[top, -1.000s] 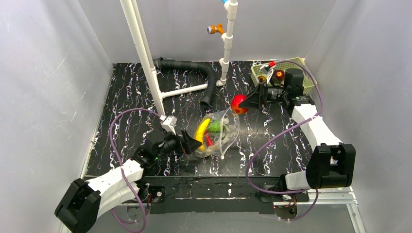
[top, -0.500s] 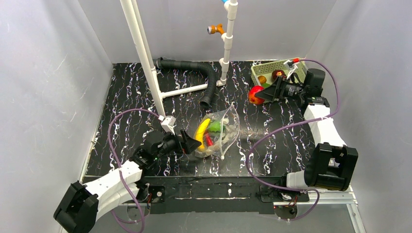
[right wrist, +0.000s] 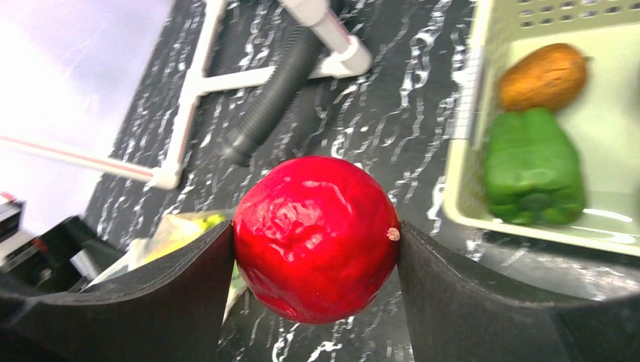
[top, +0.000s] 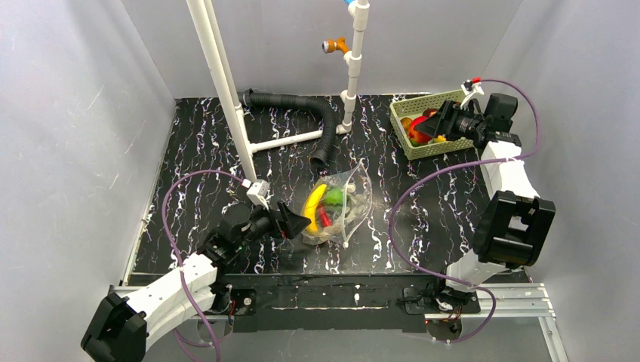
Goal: Open the zip-top bag and remove the fake food
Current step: Place the fake fruit in the bin.
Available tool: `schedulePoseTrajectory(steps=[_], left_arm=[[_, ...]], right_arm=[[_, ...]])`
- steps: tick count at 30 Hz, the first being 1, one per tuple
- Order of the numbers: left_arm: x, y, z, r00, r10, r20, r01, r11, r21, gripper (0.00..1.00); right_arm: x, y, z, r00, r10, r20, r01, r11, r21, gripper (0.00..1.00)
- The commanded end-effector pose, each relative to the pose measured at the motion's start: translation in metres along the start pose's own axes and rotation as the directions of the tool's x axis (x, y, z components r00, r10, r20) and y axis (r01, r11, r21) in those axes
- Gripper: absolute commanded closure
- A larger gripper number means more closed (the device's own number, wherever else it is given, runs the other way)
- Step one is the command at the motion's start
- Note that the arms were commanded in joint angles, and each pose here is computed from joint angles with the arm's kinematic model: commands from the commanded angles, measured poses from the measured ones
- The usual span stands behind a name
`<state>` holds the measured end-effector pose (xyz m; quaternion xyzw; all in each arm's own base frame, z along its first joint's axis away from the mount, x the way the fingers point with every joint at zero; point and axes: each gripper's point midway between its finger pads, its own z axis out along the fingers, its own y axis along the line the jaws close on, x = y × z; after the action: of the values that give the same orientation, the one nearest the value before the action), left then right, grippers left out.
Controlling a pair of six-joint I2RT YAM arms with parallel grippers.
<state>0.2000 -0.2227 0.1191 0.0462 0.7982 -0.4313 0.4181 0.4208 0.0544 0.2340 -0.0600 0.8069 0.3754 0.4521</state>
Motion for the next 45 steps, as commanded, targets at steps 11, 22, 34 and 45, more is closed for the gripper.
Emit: schedulePoseTrajectory(steps=[11,22,34,45], left_arm=[[-0.007,0.003,-0.002,0.999,0.020,0.032,-0.019,1.000,-0.023,0.02],[-0.008,0.003,-0.001,0.999,0.018,0.030,-0.017,1.000,-0.024,0.02],[-0.008,0.002,0.001,1.000,0.016,0.023,-0.015,1.000,-0.021,0.02],[-0.008,0.001,0.002,1.000,0.013,0.018,-0.013,1.000,-0.022,0.02]], right_arm=[[-0.050,-0.107,0.019,0.999,-0.033,-0.004,0.032,0.945,0.327,0.79],[-0.053,-0.166,0.035,0.997,0.000,-0.074,0.033,0.892,0.450,0.67],[-0.044,-0.182,0.041,0.994,0.014,-0.104,0.036,0.882,0.470,0.54],[-0.040,-0.186,0.044,0.993,0.023,-0.117,0.034,0.883,0.468,0.39]])
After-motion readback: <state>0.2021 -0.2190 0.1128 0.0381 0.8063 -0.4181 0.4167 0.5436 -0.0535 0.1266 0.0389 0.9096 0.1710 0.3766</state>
